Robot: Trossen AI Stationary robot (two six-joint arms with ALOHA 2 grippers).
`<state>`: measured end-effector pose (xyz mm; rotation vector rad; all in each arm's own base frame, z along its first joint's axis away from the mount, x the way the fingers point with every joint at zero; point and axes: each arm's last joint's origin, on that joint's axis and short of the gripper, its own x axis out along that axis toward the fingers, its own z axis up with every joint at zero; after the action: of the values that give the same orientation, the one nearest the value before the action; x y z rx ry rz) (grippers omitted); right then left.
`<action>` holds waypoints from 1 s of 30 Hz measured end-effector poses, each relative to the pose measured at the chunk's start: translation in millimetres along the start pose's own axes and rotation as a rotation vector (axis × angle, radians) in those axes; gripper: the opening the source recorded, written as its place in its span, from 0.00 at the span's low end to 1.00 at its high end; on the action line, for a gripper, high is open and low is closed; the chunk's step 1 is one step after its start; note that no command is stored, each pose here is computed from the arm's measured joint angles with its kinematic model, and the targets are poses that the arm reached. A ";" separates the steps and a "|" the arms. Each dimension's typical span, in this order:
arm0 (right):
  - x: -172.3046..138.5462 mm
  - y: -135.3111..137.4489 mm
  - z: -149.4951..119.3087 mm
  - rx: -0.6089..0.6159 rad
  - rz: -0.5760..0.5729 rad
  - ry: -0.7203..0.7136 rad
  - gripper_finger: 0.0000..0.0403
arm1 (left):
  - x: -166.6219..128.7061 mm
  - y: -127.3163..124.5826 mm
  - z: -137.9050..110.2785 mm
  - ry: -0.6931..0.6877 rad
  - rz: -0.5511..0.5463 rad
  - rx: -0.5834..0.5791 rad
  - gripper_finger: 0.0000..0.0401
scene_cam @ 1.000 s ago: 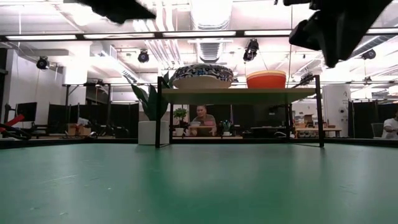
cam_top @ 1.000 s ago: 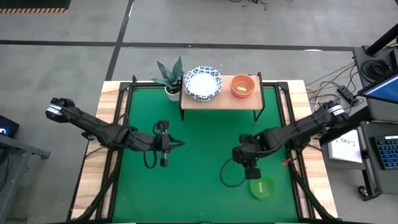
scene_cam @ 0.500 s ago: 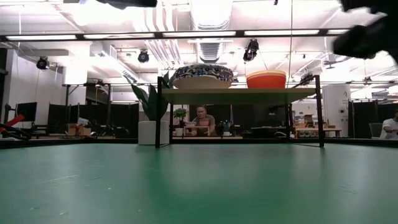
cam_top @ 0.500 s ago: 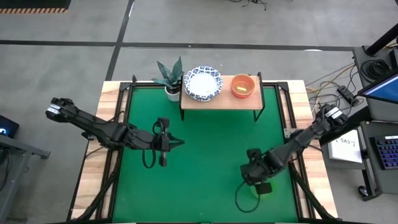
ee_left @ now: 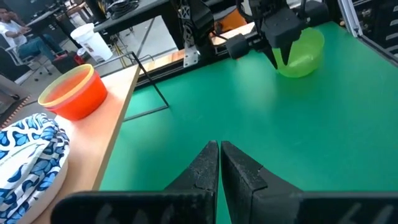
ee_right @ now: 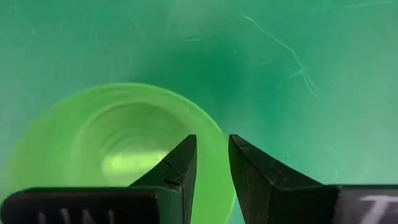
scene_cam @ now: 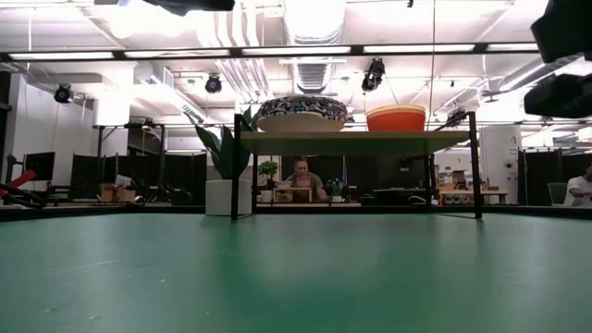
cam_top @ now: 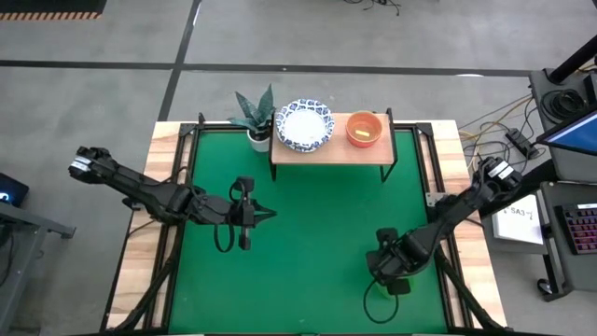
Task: Place and stack bowls onto a shelf
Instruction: Stack the green bowl on top of the yellow bowl on the shelf
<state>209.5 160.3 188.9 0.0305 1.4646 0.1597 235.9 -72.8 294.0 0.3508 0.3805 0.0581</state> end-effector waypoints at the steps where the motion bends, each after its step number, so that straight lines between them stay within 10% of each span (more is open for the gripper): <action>1: 2.6 -0.4 -0.4 -0.002 0.004 -0.007 0.20 | 0.0 0.0 0.1 -0.001 0.000 -0.001 0.00; 30: -8.4 -6.3 16.4 0.103 -0.182 -0.250 0.02 | 0.1 0.1 0.6 -0.008 0.001 -0.092 0.00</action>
<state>225.5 154.2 198.2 0.0006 1.2173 -0.0658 236.2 -72.9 294.5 0.2599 0.3681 0.0749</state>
